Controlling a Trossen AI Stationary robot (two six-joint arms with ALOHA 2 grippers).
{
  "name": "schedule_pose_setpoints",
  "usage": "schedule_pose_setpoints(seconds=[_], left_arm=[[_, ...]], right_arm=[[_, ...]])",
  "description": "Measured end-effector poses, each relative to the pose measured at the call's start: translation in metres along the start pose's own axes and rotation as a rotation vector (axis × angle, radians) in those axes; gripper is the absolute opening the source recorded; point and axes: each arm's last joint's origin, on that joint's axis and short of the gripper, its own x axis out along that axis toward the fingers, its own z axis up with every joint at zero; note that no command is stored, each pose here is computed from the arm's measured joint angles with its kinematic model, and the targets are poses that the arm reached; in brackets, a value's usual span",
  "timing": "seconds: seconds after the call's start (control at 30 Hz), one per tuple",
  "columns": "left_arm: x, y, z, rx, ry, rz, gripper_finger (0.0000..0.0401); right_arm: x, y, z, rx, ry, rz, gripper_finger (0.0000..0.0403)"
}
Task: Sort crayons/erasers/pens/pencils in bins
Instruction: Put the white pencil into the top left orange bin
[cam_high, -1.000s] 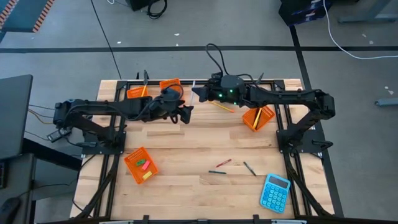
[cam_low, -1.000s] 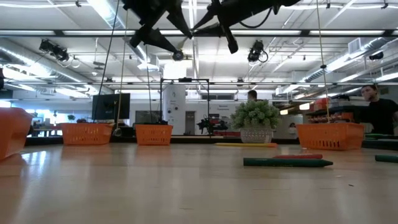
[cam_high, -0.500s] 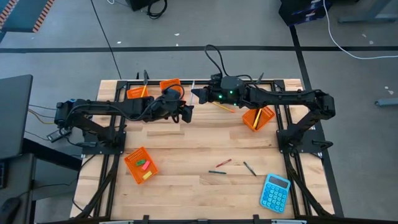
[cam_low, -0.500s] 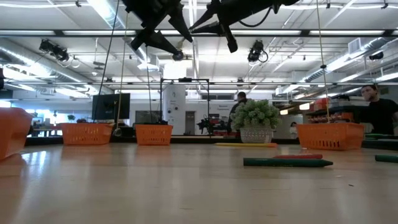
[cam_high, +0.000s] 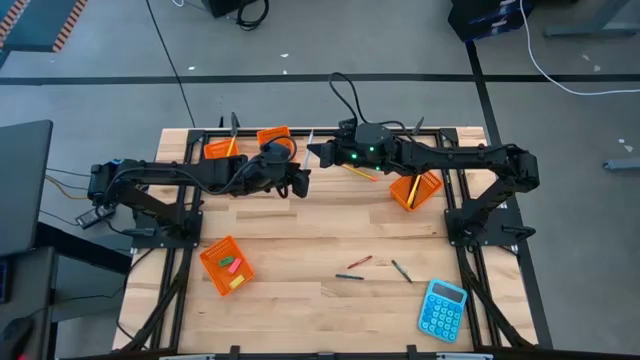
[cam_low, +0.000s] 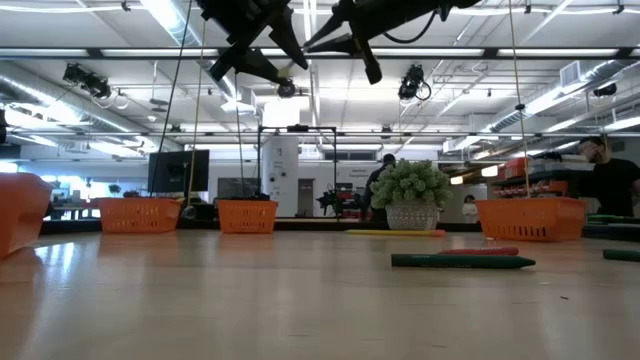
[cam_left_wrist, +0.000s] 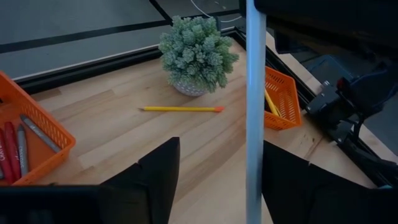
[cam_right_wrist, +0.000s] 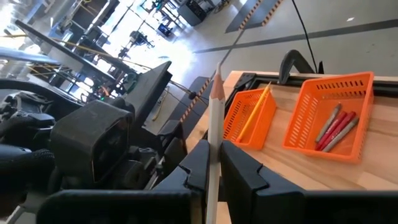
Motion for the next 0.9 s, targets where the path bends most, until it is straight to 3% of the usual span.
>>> schedule_pose_setpoints(seconds=[0.47,0.9], left_arm=[[-0.0004,-0.0001,-0.0012,0.005,0.007,0.002,0.0191],[-0.0004,-0.0003,-0.0014,0.005,0.013,-0.004,0.0111]], right_arm=[[0.0001,0.0018,0.0013,0.0,-0.015,0.019,0.0041],[0.0001,0.0018,0.0013,0.0,-0.015,0.018,0.0041]])
